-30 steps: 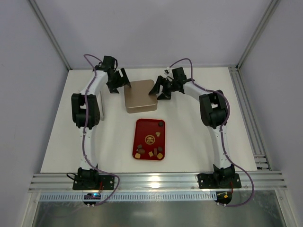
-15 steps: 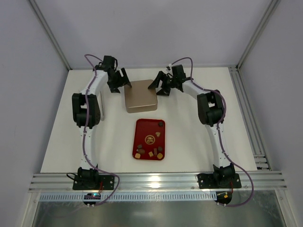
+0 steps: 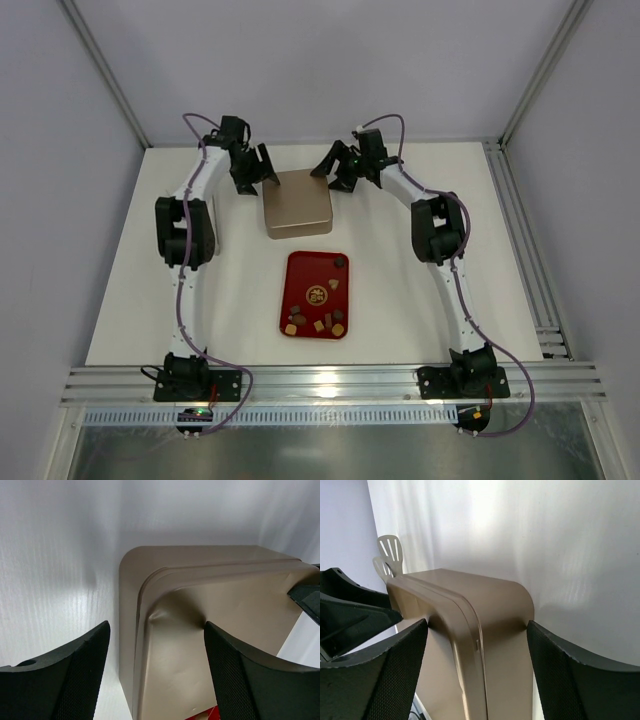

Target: Pack the chocolate

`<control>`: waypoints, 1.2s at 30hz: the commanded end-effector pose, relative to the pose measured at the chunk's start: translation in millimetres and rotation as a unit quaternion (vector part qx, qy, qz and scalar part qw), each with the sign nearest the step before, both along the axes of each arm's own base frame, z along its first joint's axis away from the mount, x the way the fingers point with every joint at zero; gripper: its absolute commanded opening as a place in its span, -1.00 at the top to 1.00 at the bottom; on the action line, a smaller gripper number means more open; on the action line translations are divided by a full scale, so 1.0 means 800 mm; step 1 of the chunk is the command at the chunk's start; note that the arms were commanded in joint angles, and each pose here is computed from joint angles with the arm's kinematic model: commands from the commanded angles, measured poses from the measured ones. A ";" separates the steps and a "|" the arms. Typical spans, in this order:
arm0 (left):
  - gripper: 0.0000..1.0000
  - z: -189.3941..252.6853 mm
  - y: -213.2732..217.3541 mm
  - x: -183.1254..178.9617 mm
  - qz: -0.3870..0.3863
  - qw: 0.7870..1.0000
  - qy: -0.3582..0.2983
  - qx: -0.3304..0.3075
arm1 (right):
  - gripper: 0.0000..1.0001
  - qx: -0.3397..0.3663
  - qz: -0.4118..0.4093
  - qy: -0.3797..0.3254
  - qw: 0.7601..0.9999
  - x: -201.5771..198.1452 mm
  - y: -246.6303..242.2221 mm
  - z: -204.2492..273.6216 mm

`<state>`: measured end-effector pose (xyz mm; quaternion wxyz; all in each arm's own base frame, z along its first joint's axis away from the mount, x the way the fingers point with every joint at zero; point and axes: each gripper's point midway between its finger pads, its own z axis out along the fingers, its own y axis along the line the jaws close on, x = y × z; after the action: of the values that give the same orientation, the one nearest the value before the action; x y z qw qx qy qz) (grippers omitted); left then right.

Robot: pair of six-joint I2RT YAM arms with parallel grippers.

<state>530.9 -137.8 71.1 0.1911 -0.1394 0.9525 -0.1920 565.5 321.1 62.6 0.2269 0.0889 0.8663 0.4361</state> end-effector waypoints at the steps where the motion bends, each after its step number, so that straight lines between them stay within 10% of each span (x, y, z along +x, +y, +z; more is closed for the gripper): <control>1: -0.45 -0.127 0.035 -0.097 -0.035 0.976 0.183 0.116 | -0.59 -0.028 -0.018 0.010 0.999 0.005 0.000 -0.015; 36: -0.25 -0.135 -0.012 -0.126 -0.170 0.957 0.200 0.124 | -0.29 -0.069 0.013 0.009 0.997 -0.081 0.015 -0.010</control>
<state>515.3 -164.7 70.5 0.1688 -0.0371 0.9680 -0.1819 537.3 312.5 66.9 0.2472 0.0847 0.8846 0.3863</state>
